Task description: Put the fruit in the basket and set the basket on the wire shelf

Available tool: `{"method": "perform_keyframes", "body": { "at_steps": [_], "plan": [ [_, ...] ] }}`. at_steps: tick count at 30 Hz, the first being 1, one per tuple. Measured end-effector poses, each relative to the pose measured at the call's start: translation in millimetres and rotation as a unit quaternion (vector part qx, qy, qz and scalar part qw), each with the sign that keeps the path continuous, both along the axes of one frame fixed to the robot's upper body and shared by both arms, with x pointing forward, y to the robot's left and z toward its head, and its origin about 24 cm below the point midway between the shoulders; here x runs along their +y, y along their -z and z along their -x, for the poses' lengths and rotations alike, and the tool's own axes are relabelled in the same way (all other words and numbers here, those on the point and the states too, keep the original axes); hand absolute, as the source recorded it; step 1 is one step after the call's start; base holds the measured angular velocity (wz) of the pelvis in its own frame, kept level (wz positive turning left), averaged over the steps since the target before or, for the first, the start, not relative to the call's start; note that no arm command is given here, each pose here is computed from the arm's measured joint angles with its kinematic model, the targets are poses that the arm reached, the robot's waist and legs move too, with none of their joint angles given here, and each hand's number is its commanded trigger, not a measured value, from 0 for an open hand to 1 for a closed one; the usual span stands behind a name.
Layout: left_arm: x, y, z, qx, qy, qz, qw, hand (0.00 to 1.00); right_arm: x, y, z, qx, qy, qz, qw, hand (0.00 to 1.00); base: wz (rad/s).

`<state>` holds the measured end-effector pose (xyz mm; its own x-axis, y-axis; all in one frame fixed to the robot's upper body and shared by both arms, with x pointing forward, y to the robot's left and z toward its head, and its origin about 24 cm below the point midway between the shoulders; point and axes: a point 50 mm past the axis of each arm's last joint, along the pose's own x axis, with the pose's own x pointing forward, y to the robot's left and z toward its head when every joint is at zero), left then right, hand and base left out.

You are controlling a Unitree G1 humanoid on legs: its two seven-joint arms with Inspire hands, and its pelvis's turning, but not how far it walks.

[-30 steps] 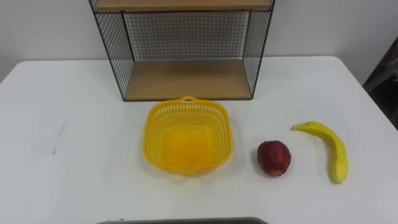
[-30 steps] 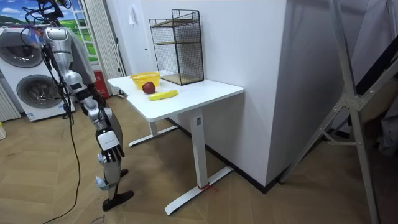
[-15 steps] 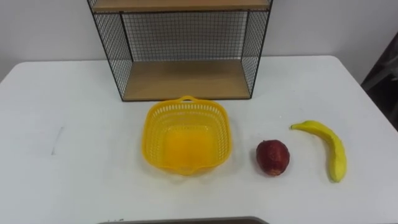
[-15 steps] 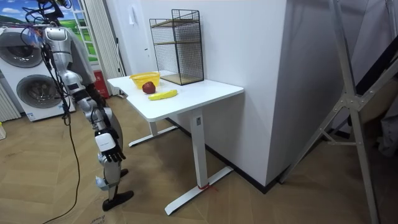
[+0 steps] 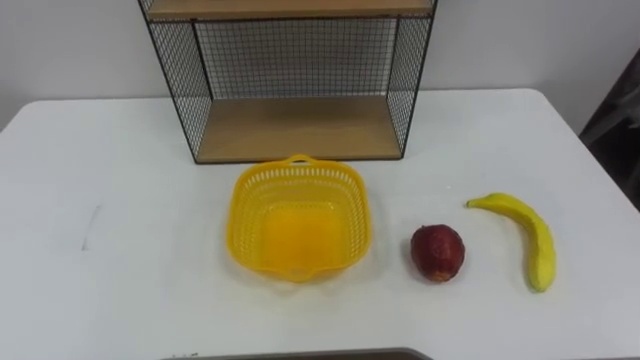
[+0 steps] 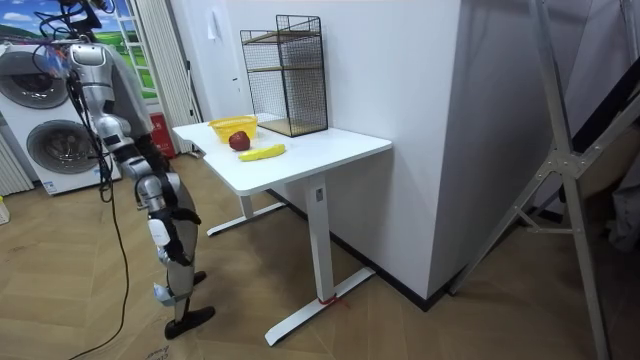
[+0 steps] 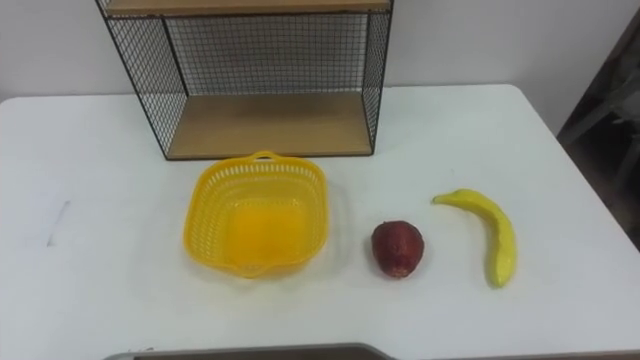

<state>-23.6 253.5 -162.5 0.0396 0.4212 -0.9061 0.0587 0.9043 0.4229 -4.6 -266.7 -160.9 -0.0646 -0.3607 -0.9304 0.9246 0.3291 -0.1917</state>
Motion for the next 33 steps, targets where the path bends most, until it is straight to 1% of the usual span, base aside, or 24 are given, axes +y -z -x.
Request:
{"method": "perform_keyframes", "body": {
  "at_steps": [1,3,4,6,7,8,10,11,12,13,15,16,17,18,19,21,22,24,25,27,31,33],
  "plan": [
    [1.1,-0.5,2.3,0.000,-0.006,-0.002,1.000,0.00,-4.5,-1.8,-2.7,-0.010,0.028,0.008,1.000,0.00,0.00],
    [6.8,-3.8,8.0,-0.005,-0.020,-0.013,1.000,0.00,-22.8,-10.0,-8.0,-0.045,0.123,0.040,0.991,0.00,0.00],
    [8.4,-4.5,7.8,-0.008,-0.023,-0.015,1.000,0.00,-27.7,-12.3,-8.2,-0.048,0.143,0.048,0.987,0.00,0.00],
    [13.8,-6.8,7.7,-0.015,-0.032,-0.025,0.999,0.00,-50.2,-25.3,-14.6,-0.060,0.202,0.089,0.973,0.00,0.00],
    [14.8,-7.2,8.0,-0.015,-0.032,-0.026,0.999,0.00,-56.3,-29.3,-18.3,-0.063,0.211,0.101,0.970,0.00,0.00],
    [16.3,-7.8,9.3,-0.015,-0.034,-0.030,0.999,0.00,-68.3,-38.1,-26.5,-0.068,0.223,0.126,0.964,0.00,0.00],
    [19.9,-9.7,7.8,-0.023,-0.033,-0.036,0.999,0.00,-89.5,-59.1,-39.9,-0.079,0.234,0.185,0.951,0.00,0.00],
    [20.7,-10.2,6.5,-0.027,-0.034,-0.037,0.998,0.00,-94.2,-65.1,-42.4,-0.078,0.234,0.203,0.948,0.00,0.00],
    [21.8,-11.1,2.5,-0.036,-0.031,-0.040,0.998,0.00,-103.2,-79.8,-51.2,-0.084,0.227,0.243,0.940,0.00,0.00],
    [22.2,-11.4,0.7,-0.040,-0.029,-0.040,0.998,0.00,-107.1,-88.0,-56.5,-0.088,0.221,0.264,0.935,0.00,0.00],
    [22.5,-11.8,-3.4,-0.052,-0.024,-0.041,0.998,0.00,-119.0,-122.8,-76.1,-0.095,0.184,0.363,0.908,0.00,0.00],
    [22.7,-11.8,-4.2,-0.054,-0.022,-0.041,0.997,0.00,-121.0,-132.0,-80.2,-0.096,0.175,0.390,0.899,0.00,0.00],
    [22.6,-11.8,-5.1,-0.053,-0.015,-0.041,0.998,0.00,-123.1,-150.4,-88.8,-0.101,0.160,0.439,0.878,0.00,0.00],
    [22.3,-11.7,-6.3,-0.053,-0.009,-0.040,0.998,0.00,-121.9,-167.4,-98.8,-0.110,0.141,0.486,0.856,0.00,0.00],
    [21.9,-11.6,-6.9,-0.053,-0.003,-0.041,0.998,0.00,-120.4,-174.3,-103.6,-0.113,0.129,0.508,0.844,0.00,0.00],
    [18.6,-10.6,-10.2,-0.058,0.012,-0.039,0.997,0.00,-111.5,-200.0,-121.1,-0.145,0.082,0.567,0.806,0.00,-0.02],
    [17.7,-10.3,-11.3,-0.059,0.018,-0.038,0.997,0.00,-108.5,-207.1,-125.5,-0.158,0.072,0.580,0.796,0.00,-0.08],
    [14.9,-8.9,-16.7,-0.063,0.030,-0.032,0.997,0.00,-93.8,-229.3,-142.3,-0.209,0.037,0.613,0.761,0.00,-0.08],
    [14.4,-8.5,-18.5,-0.064,0.034,-0.031,0.997,0.00,-90.0,-233.2,-145.7,-0.221,0.030,0.618,0.754,0.00,-0.03],
    [12.4,-7.5,-23.9,-0.070,0.048,-0.026,0.996,0.00,-74.8,-241.3,-158.5,-0.256,-0.009,0.627,0.736,0.00,-0.07],
    [9.5,-6.4,-23.3,-0.067,0.061,-0.020,0.996,0.00,-52.9,-244.1,-175.6,-0.299,-0.082,0.619,0.722,0.00,-0.04],
    [7.9,-5.4,-21.1,-0.062,0.065,-0.014,0.996,0.00,-40.8,-244.2,-184.1,-0.316,-0.135,0.618,0.707,0.00,0.02]
  ]
}}
